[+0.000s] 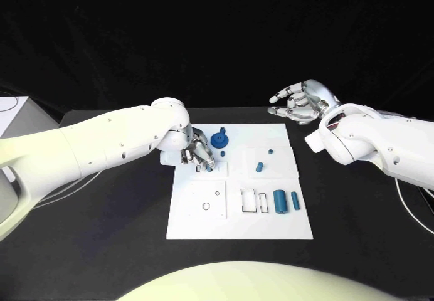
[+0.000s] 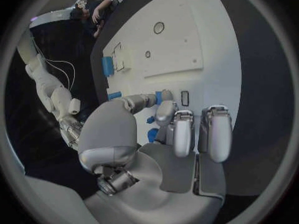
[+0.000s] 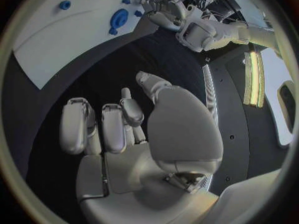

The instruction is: Assemble the parts on the task board

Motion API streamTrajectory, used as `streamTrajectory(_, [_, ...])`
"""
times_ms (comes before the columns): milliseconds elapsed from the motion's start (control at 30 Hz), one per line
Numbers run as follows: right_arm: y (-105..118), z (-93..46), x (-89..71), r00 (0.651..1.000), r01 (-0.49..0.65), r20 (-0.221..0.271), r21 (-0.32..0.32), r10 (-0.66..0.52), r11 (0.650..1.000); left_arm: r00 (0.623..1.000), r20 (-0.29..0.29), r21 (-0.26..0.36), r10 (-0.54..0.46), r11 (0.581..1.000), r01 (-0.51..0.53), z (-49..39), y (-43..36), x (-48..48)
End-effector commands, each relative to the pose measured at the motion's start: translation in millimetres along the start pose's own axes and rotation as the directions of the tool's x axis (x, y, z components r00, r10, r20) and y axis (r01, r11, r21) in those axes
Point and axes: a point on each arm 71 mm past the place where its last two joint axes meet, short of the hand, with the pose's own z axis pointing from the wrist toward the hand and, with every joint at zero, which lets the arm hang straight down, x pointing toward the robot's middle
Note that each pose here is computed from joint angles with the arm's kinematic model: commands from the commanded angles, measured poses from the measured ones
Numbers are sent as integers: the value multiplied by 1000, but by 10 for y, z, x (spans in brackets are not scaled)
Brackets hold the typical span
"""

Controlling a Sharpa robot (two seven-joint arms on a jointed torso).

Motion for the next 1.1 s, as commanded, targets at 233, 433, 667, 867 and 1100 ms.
streamTrajectory(233, [15, -6, 21, 1000, 1, -18, -13, -1, 1000, 1000, -7, -19, -7, 1000, 7, 42, 2, 29])
streamTrajectory(433, [16, -8, 24, 1000, -1, -20, -13, 1, 1000, 1000, -5, -29, -16, 999, 16, 42, 17, 26])
streamTrajectory(667, [13, -10, 26, 1000, -2, -22, -12, 2, 1000, 1000, 5, -34, -18, 999, 18, 38, 31, 21])
streamTrajectory(867, [11, -11, 28, 1000, -2, -23, -12, 2, 1000, 1000, 16, -34, -21, 999, 22, 34, 43, 14])
streamTrajectory(1100, [9, -12, 30, 1000, -3, -24, -12, 3, 1000, 999, 31, -35, -22, 999, 23, 29, 59, 4])
